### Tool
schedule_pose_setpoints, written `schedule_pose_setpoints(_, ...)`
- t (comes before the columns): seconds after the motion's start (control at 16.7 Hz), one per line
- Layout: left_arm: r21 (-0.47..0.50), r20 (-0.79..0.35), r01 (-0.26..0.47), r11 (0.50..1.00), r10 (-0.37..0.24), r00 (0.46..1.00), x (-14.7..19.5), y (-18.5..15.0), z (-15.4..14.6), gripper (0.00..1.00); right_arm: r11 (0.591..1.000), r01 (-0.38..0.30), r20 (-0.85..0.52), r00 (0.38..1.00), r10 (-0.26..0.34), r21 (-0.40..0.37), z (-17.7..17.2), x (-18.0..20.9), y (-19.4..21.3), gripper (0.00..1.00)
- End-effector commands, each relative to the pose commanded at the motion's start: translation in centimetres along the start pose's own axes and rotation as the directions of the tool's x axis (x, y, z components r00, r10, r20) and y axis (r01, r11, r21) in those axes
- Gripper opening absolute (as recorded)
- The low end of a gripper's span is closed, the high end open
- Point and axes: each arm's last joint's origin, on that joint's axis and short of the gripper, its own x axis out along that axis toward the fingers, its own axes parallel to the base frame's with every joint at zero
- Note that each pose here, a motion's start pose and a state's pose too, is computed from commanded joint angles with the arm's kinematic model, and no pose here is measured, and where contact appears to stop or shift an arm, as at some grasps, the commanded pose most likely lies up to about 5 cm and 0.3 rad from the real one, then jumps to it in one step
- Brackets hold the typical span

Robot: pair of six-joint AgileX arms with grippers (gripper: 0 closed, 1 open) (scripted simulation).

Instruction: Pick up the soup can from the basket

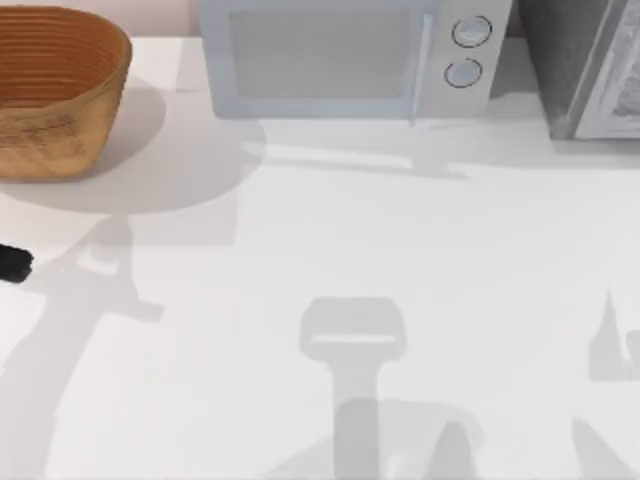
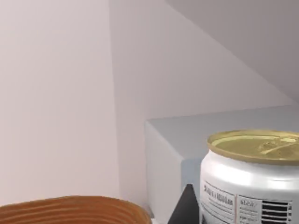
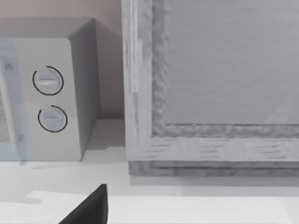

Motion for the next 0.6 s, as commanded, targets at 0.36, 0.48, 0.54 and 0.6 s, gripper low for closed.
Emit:
schedule_pose_setpoints(0.36, 0.031, 0.077, 0.217, 0.976, -0.219, 0.973, 5.6, 0.5, 3.2, 0.00, 1.000, 0.000, 0.000, 1.000, 0.000, 0.000, 0.0, 0.0, 0.0, 1.00)
schedule_pose_setpoints(0.48, 0.046, 0.093, 0.284, 0.958, -0.288, 0.953, 7.6, 0.6, 3.6, 0.00, 1.000, 0.000, 0.000, 1.000, 0.000, 0.000, 0.0, 0.0, 0.0, 1.00)
schedule_pose_setpoints(0.54, 0.052, 0.097, 0.317, 0.947, -0.321, 0.942, 8.6, 0.7, 3.6, 0.00, 1.000, 0.000, 0.000, 1.000, 0.000, 0.000, 0.0, 0.0, 0.0, 1.00)
schedule_pose_setpoints(0.6, 0.054, 0.096, 0.351, 0.935, -0.355, 0.930, 9.6, 0.8, 3.5, 0.00, 1.000, 0.000, 0.000, 1.000, 0.000, 0.000, 0.0, 0.0, 0.0, 1.00)
